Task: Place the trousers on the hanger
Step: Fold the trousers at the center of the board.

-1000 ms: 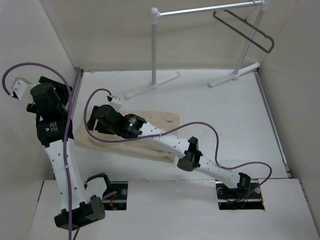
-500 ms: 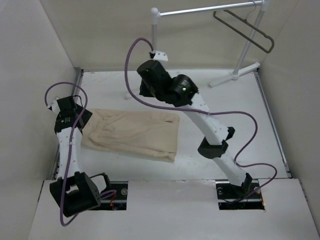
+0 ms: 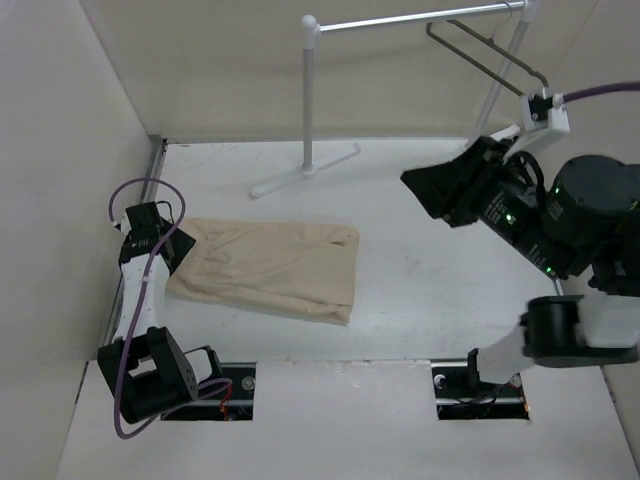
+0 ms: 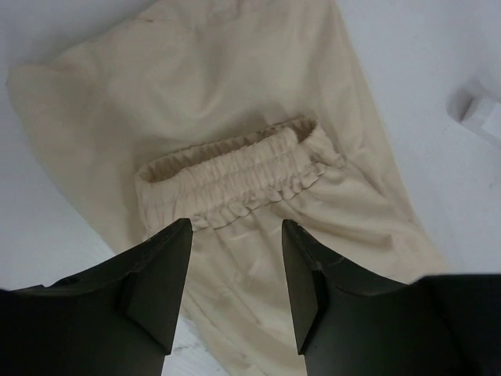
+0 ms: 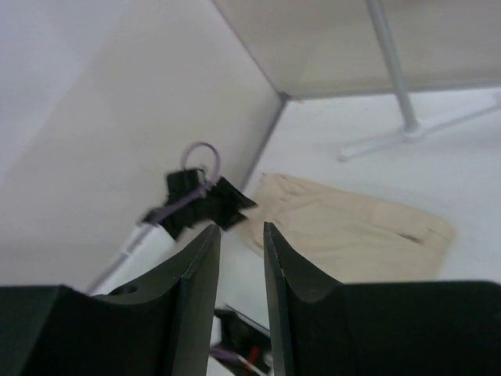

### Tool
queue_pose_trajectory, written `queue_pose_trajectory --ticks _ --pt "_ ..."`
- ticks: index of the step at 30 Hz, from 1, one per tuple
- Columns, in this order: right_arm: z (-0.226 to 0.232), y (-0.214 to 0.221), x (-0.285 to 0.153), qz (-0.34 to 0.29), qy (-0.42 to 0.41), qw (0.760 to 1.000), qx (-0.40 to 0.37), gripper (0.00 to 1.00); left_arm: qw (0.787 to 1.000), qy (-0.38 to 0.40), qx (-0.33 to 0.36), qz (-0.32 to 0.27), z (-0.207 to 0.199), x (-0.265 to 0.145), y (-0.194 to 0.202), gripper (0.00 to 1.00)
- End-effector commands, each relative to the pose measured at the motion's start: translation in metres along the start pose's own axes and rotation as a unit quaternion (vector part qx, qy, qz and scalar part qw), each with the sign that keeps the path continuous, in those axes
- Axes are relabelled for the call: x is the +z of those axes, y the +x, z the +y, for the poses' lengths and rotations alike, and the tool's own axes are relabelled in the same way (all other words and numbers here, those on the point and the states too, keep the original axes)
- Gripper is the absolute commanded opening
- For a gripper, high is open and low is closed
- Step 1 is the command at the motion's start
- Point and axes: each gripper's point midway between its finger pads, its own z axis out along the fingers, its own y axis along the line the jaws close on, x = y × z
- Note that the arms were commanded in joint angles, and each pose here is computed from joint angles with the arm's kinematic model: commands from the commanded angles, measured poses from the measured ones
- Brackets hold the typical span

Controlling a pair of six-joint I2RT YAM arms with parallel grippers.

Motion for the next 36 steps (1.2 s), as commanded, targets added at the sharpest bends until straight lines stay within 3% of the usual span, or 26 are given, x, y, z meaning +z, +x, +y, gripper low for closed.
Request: queue_pose_trajectory --ticks 1,5,8,11,18,27,31,34,36 --pt "-0.108 0.049 -0.036 0.071 0.133 0.978 -0.143 0.35 1.000 -0.012 -0.001 -0.020 0.013 -0.004 -0.002 0.48" --pt "-0.093 0.123 -0.034 0.100 -0.011 0.994 -0.047 0.40 0.999 -0.002 -0.014 -0.036 0.003 -0.006 -0.011 0.47" --pt "-0.103 0.163 -0.010 0.079 -0.026 0.996 -0.039 0.54 0.999 0.002 -0.011 -0.047 -0.007 -0.012 -0.022 0.47" --pt "-0.134 0.226 0.027 0.121 -0.013 0.992 -0.027 0.72 0.999 -0.006 -0.014 -0.046 -0.004 -0.012 -0.025 0.47" --pt "-0.242 0.333 0.072 0.181 0.040 0.970 0.158 0.72 0.999 0.010 -0.010 -0.048 -0.015 -0.017 -0.022 0.48" --pt "-0.230 0.402 0.093 0.256 0.009 0.946 0.199 0.73 0.998 0.049 0.004 -0.049 -0.033 -0.034 -0.004 0.48" --pt "-0.245 0.431 0.105 0.271 0.041 0.936 0.221 0.67 0.998 0.055 0.000 -0.038 -0.030 -0.039 0.008 0.48" --pt "-0.262 0.446 0.112 0.279 0.066 0.928 0.237 0.56 0.997 0.066 0.005 -0.032 -0.032 -0.044 0.016 0.48" --pt "-0.267 0.448 0.118 0.279 0.068 0.923 0.254 0.34 0.997 0.066 0.009 -0.028 -0.031 -0.046 0.020 0.48"
